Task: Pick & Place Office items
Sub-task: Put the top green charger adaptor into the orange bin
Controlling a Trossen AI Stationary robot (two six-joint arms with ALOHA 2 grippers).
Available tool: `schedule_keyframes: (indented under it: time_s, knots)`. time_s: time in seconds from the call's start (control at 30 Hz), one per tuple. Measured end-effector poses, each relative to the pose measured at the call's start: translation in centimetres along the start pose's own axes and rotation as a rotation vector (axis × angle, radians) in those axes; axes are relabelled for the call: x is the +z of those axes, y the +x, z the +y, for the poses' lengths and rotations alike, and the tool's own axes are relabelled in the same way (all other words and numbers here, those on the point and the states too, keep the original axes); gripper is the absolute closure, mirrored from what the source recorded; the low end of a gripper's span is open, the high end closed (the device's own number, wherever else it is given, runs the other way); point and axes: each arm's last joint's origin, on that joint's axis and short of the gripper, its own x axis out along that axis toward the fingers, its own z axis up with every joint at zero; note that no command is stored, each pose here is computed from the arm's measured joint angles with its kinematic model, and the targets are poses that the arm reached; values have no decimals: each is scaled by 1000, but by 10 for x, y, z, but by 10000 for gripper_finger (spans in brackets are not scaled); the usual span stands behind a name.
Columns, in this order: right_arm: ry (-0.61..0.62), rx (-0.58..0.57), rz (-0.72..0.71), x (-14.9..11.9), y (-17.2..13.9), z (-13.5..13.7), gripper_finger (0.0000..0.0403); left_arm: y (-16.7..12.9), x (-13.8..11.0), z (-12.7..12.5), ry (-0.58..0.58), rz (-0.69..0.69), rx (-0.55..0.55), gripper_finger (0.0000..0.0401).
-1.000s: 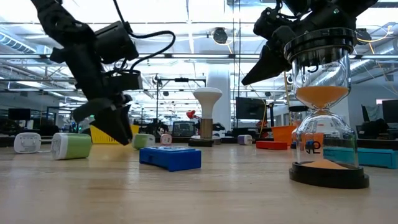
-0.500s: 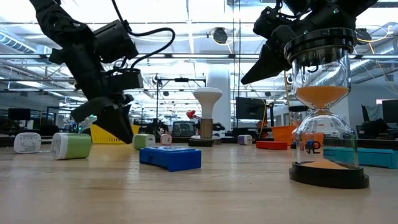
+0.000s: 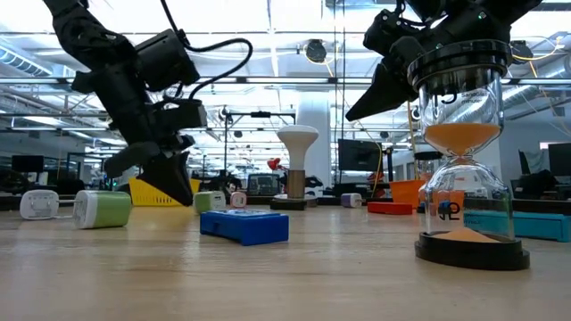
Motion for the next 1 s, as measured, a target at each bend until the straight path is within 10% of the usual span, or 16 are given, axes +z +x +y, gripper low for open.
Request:
schedule_keyframes:
  time_s: [0.77,1.0]
  knots:
    - [-6,2,-7,1,0,0,399,13,0,-2,2,-5,14,309]
    - [-6,3,-7,1,0,0,399,13,1,-2,29,-13,-9,377]
